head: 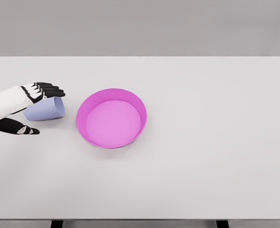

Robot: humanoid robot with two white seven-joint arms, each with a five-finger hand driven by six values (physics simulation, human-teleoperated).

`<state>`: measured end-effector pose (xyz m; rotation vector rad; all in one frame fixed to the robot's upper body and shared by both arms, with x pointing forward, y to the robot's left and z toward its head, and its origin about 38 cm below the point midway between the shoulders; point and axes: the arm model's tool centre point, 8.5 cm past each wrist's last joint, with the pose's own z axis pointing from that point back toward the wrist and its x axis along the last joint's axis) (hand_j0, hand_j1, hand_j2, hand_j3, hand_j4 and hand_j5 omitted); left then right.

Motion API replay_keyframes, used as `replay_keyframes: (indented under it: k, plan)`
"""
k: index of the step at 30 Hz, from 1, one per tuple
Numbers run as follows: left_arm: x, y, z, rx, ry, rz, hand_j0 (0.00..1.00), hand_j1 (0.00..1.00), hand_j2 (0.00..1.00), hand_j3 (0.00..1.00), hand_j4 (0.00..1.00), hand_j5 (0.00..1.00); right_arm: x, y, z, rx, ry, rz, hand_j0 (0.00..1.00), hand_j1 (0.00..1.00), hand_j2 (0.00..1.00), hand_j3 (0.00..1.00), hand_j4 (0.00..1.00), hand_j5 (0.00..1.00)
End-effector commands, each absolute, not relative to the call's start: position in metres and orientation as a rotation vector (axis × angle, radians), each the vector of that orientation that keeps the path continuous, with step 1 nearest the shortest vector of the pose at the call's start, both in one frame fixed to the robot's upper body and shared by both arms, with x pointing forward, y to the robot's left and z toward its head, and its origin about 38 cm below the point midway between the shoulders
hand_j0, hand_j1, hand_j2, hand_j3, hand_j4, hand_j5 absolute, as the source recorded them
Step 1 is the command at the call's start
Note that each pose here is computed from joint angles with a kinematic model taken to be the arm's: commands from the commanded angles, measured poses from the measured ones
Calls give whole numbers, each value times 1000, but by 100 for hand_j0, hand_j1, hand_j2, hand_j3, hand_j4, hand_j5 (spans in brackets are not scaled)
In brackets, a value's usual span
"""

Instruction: Flip the cup with left arm and place it on the plate

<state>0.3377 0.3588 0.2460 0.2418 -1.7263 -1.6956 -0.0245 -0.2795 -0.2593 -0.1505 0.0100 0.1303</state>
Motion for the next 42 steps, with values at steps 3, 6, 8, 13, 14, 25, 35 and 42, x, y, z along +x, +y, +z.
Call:
replay_keyframes:
  k: [3, 6, 8, 13, 14, 25, 35, 42]
  plan:
    - [338, 353, 245, 222, -1750, -1679, 100, 100, 100, 100, 100, 100, -27, -280, -259, -149, 14, 127, 100, 100, 100, 100, 100, 100]
    - [344, 342, 244, 189, -1814, -1614, 100, 100, 100, 100, 100, 100, -25, -280, -259, -150, 10, 127, 100, 100, 100, 100, 100, 100]
    - [349, 343, 238, 190, -1822, -1578, 100, 100, 100, 100, 100, 100, -25, -280, -259, -150, 10, 127, 100, 100, 100, 100, 100, 100]
    - [357, 358, 246, 241, -1831, -1524, 100, 100, 100, 100, 100, 100, -25, -280, -259, -150, 10, 127, 100, 100, 100, 100, 100, 100]
    - [353, 353, 244, 214, -1834, -1532, 100, 100, 100, 100, 100, 100, -25, -279, -259, -149, 10, 127, 100, 100, 100, 100, 100, 100]
    - [356, 360, 212, 129, -1529, -1349, 100, 100, 100, 100, 100, 100, -25, -280, -259, -150, 10, 127, 100, 100, 100, 100, 100, 100]
    - [377, 371, 227, 261, -1430, -1503, 100, 100, 100, 100, 100, 100, -25, -280, -259, -150, 10, 127, 100, 100, 100, 100, 100, 100]
    - [385, 367, 196, 174, -1419, -1395, 100, 100, 100, 100, 100, 100, -25, -280, -259, -150, 10, 127, 100, 100, 100, 100, 100, 100]
